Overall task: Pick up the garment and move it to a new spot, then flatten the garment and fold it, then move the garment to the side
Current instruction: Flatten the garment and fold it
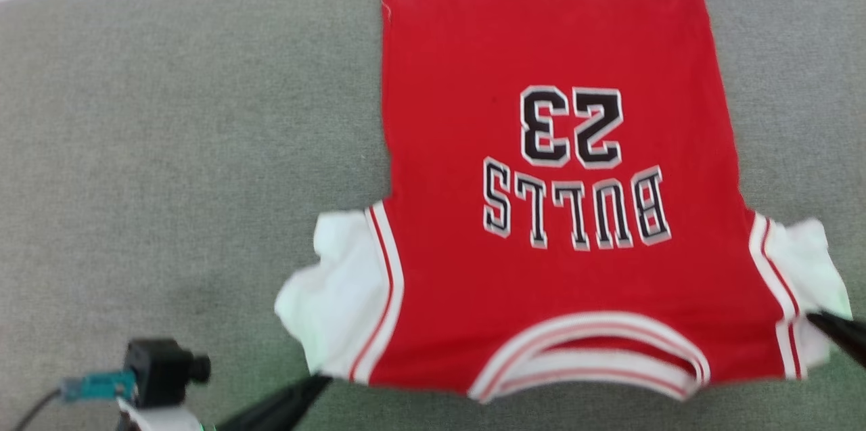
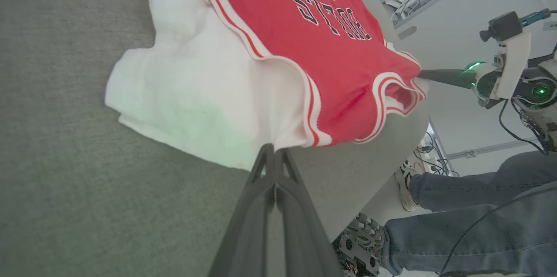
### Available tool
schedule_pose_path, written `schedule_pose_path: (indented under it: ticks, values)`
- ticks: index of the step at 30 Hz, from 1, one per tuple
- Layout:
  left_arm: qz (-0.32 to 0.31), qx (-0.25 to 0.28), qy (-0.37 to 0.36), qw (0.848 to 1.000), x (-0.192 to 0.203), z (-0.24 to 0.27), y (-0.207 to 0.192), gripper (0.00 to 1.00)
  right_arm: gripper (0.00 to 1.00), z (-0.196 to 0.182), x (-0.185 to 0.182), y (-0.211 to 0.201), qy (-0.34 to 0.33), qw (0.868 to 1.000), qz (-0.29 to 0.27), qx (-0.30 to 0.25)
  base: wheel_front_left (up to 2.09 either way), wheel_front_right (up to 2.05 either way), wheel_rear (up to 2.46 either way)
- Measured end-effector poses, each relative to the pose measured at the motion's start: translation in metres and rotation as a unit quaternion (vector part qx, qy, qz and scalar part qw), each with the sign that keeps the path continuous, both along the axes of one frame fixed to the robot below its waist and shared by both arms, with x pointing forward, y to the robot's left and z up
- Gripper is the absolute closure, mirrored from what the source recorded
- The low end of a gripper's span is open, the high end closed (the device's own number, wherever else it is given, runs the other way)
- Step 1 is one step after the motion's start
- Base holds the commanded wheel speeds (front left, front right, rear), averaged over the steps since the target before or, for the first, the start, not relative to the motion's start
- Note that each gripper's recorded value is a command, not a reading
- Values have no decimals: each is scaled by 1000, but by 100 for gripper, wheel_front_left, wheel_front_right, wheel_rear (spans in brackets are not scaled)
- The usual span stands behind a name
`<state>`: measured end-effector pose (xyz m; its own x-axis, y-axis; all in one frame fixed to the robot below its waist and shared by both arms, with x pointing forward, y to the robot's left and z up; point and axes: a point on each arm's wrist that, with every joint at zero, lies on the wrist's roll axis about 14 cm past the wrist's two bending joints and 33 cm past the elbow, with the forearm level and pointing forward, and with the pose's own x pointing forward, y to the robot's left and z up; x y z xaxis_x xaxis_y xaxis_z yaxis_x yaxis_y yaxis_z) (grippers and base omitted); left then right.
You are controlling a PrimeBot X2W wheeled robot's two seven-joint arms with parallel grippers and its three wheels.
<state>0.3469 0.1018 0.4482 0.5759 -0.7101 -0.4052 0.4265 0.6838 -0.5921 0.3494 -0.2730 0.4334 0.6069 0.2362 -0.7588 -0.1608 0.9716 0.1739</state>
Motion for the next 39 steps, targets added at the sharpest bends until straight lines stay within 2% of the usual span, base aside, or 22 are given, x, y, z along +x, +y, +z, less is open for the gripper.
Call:
schedule_pose_path:
  ticks: [5, 12, 22, 31, 32, 33, 34, 39]
  values:
    - [-10, 3, 20, 1000, -16, 1, -3, 100, 100, -3, -26, 3, 37, 999, -8, 8, 0, 0, 0]
    - [-16, -1, 32, 999, -13, -13, -15, 100, 100, -7, -28, 11, 52, 998, -12, 11, 0, 0, 0]
    - [-20, 13, 57, 998, 1, -56, -30, 100, 100, -54, -33, 21, 126, 992, 0, 2, 0, 0, 0]
    - [-29, 24, 83, 996, 1, -83, -33, 100, 100, -73, -30, 23, 129, 992, 11, -11, 0, 0, 0]
    - [-29, 23, 83, 996, 1, -84, -34, 100, 83, -73, -29, 23, 123, 992, 9, -10, 0, 0, 0]
    - [-30, 23, 83, 996, 1, -85, -34, 100, 51, -73, -27, 23, 117, 993, 6, -8, 0, 0, 0]
    - [-31, 22, 83, 996, 1, -86, -34, 100, 0, -72, -25, 24, 107, 994, 3, -5, 0, 0, 0]
    - [-30, 20, 79, 996, 3, -85, -34, 100, 0, -52, -8, 29, 56, 998, -2, 14, 0, 0, 0]
